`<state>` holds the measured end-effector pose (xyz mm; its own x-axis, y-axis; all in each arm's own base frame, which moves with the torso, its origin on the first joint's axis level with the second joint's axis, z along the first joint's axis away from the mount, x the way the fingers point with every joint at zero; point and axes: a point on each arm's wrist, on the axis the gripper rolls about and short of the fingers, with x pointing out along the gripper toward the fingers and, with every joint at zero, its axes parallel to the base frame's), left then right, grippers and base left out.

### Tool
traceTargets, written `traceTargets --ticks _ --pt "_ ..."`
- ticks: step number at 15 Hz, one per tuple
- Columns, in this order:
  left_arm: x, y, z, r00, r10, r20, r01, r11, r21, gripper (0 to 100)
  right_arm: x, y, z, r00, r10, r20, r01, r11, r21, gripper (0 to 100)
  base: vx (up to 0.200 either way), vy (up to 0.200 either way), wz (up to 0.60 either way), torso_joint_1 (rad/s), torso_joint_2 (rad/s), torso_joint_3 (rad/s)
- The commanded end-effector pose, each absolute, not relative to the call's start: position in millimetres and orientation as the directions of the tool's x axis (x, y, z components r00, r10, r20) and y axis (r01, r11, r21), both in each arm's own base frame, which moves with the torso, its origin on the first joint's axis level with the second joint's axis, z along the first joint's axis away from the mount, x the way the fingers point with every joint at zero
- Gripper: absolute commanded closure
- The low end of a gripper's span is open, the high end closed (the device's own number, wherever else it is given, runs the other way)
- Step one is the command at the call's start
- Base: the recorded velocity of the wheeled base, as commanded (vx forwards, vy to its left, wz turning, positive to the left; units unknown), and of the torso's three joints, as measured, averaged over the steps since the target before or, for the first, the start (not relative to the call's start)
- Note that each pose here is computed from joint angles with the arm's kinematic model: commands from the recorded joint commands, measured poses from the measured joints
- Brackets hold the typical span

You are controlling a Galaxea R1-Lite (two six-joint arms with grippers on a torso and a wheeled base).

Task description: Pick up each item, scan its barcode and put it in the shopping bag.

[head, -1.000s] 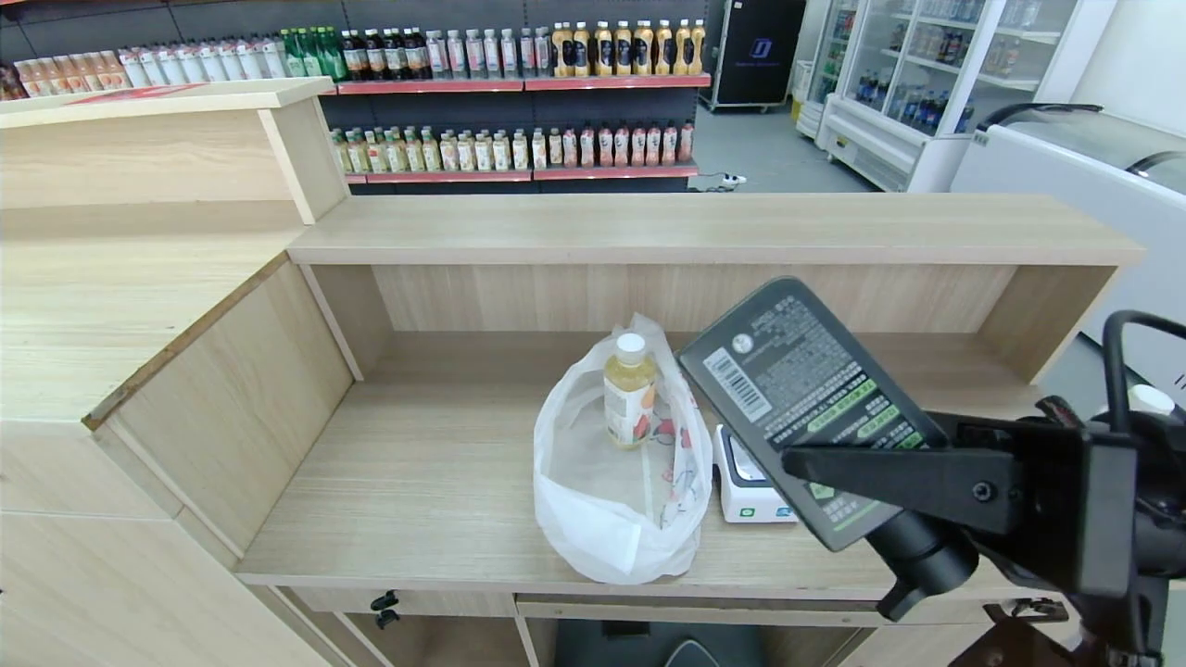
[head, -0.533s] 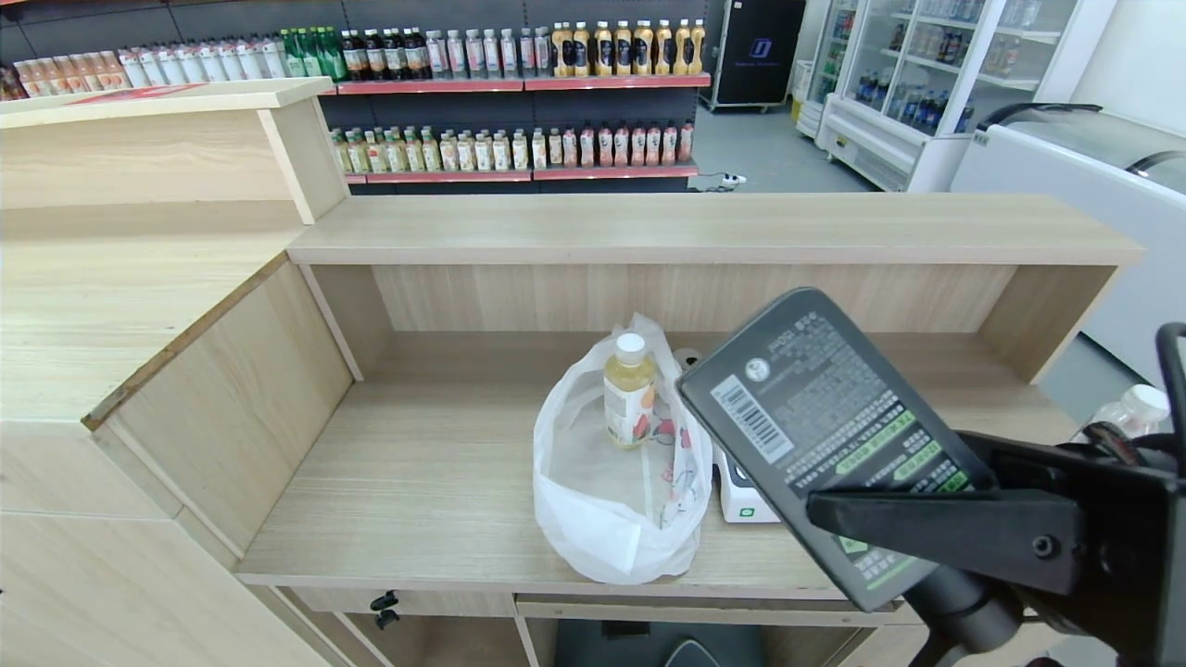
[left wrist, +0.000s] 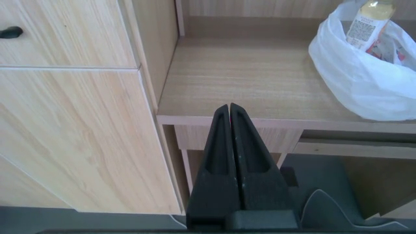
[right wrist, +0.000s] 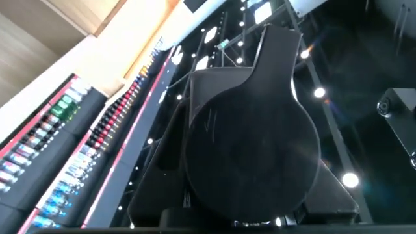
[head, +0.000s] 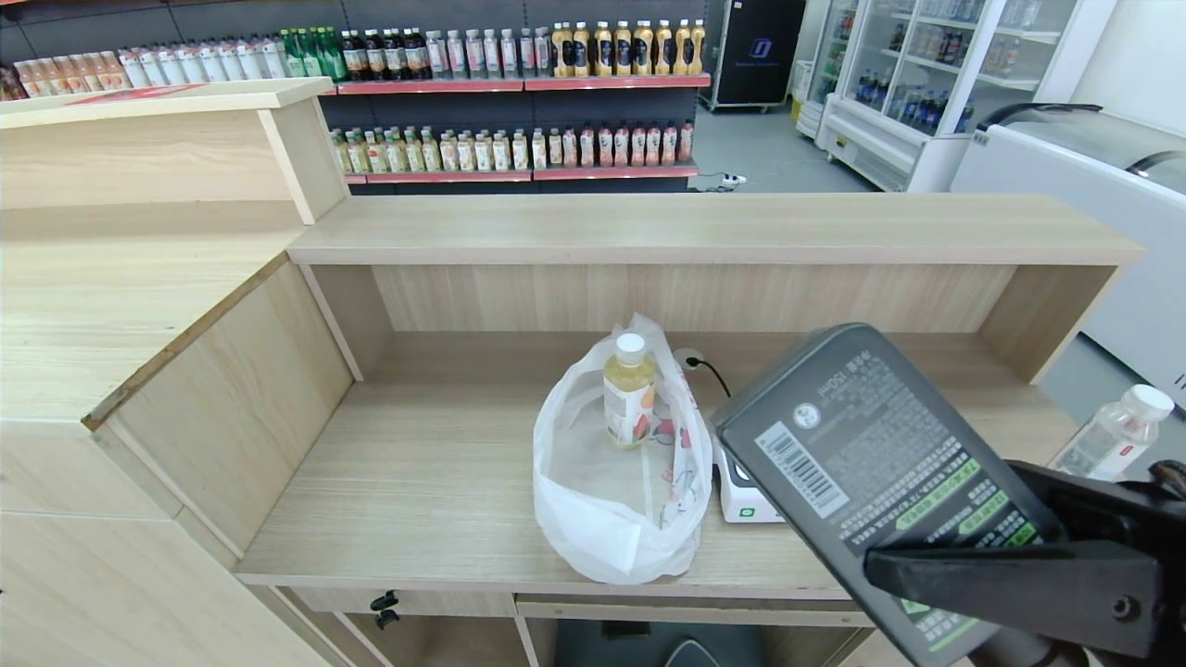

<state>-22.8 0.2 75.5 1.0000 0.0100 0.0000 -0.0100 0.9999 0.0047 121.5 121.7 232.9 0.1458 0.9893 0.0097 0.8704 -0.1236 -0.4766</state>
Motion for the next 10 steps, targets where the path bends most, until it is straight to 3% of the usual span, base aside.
traceTargets --ticks 1,10 --pt "-22.8 0.2 75.5 1.0 0.011 0.0 -0.011 1.0 0.005 100 120.4 120.8 233.8 0.145 0.989 0.014 0.873 -0.121 -0.473 100 0.0 0.0 0.0 0.0 0.0 0.0" --pt "-22.8 0.2 75.5 1.0 0.011 0.0 -0.011 1.0 0.005 100 112.3 115.9 230.5 0.137 0.99 -0.018 0.87 -0.13 -0.476 100 0.0 0.0 0.0 0.0 0.0 0.0"
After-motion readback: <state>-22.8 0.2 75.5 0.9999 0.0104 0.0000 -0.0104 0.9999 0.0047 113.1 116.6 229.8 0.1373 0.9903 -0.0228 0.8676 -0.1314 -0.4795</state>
